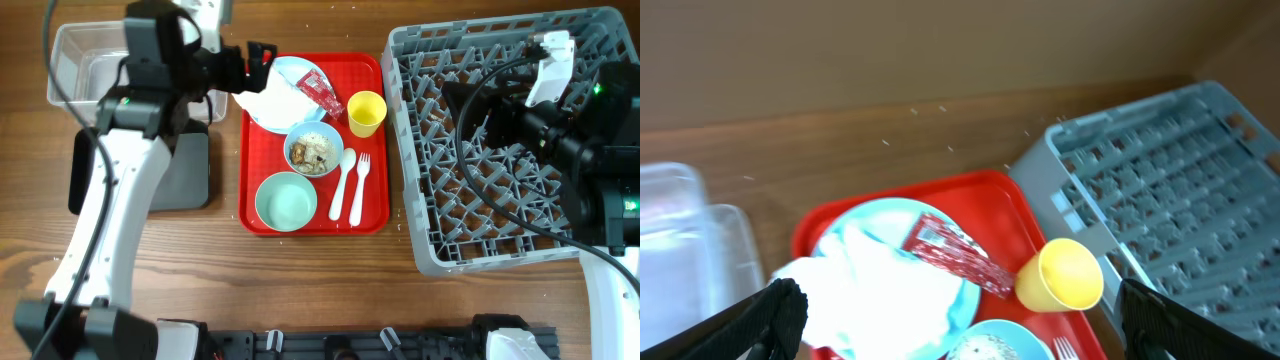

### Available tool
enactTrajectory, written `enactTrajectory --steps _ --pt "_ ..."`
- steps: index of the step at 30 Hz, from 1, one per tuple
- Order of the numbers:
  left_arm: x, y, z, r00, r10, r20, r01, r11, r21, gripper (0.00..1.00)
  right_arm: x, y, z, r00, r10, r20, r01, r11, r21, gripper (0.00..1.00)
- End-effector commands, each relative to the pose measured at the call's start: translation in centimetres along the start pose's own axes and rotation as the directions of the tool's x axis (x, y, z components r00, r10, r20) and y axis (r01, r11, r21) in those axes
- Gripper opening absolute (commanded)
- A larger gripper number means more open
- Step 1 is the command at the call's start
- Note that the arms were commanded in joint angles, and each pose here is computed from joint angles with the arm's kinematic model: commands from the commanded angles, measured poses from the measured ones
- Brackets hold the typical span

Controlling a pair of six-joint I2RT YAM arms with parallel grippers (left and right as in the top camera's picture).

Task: Sort waste into correct bins and load items into the dishwasher rack
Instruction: 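Grasp the white tissue with the left gripper and drop it in the clear bin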

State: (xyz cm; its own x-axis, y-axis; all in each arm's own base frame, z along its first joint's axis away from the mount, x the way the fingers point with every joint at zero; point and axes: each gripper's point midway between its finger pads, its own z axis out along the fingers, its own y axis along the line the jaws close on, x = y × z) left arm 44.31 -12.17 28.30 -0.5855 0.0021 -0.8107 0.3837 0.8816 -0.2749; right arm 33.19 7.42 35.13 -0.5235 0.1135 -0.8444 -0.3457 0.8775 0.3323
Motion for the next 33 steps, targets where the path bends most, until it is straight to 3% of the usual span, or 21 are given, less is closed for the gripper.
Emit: enactTrajectory --steps 1,4,5,8,11,15,22,27,29,33 --pt "0.9 -2.4 2.1 0.999 -0.004 -0.044 0.01 0.991 0.132 1.0 -0.6 0.0 -0.2 0.999 -0.032 0.005 0.032 0.999 0.014 1.0" --pt "1.9 -4.8 3.6 0.997 0.025 -0.074 -0.013 0.986 0.165 1.0 -0.4 0.0 -0.2 1.0 -0.005 -0.001 0.005 1.0 0.014 1.0" --pt "1.7 -4.7 4.3 0.998 -0.014 -0.063 0.019 0.996 0.084 1.0 -0.2 -0.4 -0.2 1.0 -0.001 -0.008 0.001 0.999 0.033 1.0" --pt "0.0 -5.5 4.8 0.999 -0.039 0.014 0.04 0.999 -0.033 1.0 0.2 -1.5 -0.3 1.0 0.013 -0.022 -0.01 0.995 0.095 1.0" --pt "-3.1 -6.7 5.1 0.996 -0.063 0.071 0.066 0.997 -0.044 1.0 0.4 -1.5 -0.3 1.0 0.014 -0.028 -0.012 0.995 0.096 1.0" --pt "-4.9 -6.4 8.8 0.997 -0.083 -0.007 0.083 0.994 -0.068 1.0 1.0 -1.6 -0.3 0.998 0.026 -0.05 -0.021 0.995 0.1 1.0" --pt "2.6 -3.0 16.4 0.948 -0.194 -0.252 0.152 0.973 -0.176 1.0 2.3 -2.6 -0.1 0.994 0.055 -0.099 -0.04 0.988 0.146 1.0" --pt "4.1 -0.3 18.0 0.93 -0.294 -0.22 0.219 0.925 -0.311 1.0 4.0 -3.7 1.7 0.978 0.102 -0.179 -0.074 0.984 0.16 1.0" --pt "6.9 1.2 18.4 0.877 -0.423 -0.229 0.301 0.854 -0.424 0.98 4.7 -4.2 2.4 0.969 0.123 -0.212 -0.088 0.982 0.167 1.0" --pt "12.8 2.9 20.8 0.802 -0.515 -0.303 0.318 0.797 -0.513 0.99 5.3 -4.6 3.1 0.961 0.139 -0.237 -0.1 0.981 0.169 1.0"
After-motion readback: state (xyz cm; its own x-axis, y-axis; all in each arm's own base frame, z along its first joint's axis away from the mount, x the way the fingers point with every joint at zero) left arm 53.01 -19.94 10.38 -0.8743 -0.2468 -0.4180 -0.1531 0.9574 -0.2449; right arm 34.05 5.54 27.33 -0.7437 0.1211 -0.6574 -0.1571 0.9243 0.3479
